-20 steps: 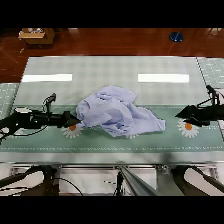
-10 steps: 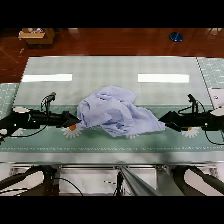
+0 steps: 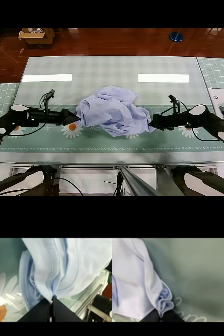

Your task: Fold the shirts.

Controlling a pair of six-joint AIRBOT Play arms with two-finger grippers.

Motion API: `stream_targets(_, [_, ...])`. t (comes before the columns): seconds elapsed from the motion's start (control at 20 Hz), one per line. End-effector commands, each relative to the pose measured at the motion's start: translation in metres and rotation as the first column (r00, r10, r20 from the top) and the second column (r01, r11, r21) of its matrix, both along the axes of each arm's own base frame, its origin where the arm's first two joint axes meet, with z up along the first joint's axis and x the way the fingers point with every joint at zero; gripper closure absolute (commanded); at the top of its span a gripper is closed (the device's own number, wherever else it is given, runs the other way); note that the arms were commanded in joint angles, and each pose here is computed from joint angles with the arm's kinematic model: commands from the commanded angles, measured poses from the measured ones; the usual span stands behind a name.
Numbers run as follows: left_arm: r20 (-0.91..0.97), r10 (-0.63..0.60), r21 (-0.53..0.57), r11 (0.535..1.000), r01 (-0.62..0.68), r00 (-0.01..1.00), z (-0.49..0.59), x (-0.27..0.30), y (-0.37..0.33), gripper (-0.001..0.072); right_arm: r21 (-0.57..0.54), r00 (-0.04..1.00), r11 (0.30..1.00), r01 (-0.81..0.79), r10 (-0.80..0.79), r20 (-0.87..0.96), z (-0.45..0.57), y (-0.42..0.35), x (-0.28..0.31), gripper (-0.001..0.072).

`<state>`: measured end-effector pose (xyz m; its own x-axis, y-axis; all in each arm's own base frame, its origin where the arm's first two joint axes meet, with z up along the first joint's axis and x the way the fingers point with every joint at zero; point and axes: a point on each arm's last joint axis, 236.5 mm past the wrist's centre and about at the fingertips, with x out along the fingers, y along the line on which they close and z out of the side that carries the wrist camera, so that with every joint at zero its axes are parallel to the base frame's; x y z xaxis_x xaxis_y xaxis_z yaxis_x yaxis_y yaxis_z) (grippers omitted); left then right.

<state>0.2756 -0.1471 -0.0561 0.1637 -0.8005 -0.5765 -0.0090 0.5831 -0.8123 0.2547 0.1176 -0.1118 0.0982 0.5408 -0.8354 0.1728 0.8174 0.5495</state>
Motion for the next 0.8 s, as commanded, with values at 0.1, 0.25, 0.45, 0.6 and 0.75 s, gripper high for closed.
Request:
stream_targets(0.1, [0.366,0.009,0.069,0.997,-0.037,0.931,0.104,0.063,0.016,0.0682,-0.016,0.955,0.998,-0.054,0.056,0.291,0.095,0.000,0.056,0.0688])
stream_targets(0.25, [0.666,-0.009,0.117,0.989,-0.093,0.745,0.231,0.086,0.027,0.0682,-0.054,0.771,0.998,0.036,0.007,0.637,0.235,-0.026,0.102,0.0688])
stream_targets(0.45, [0.917,0.003,0.116,0.955,-0.273,0.399,0.398,0.069,0.052,0.0682,-0.056,0.467,0.979,0.196,-0.043,0.883,0.399,-0.067,0.094,0.0688])
stream_targets(0.6, [0.978,-0.037,0.114,0.918,-0.380,0.203,0.477,0.034,0.063,0.0682,-0.049,0.320,0.960,0.277,-0.044,0.946,0.469,-0.083,0.069,0.0688])
stream_targets(0.75, [0.984,-0.108,0.165,0.839,-0.519,0.139,0.510,0.002,0.079,0.0682,-0.133,0.269,0.931,0.339,0.040,0.962,0.506,-0.096,0.045,0.0688])
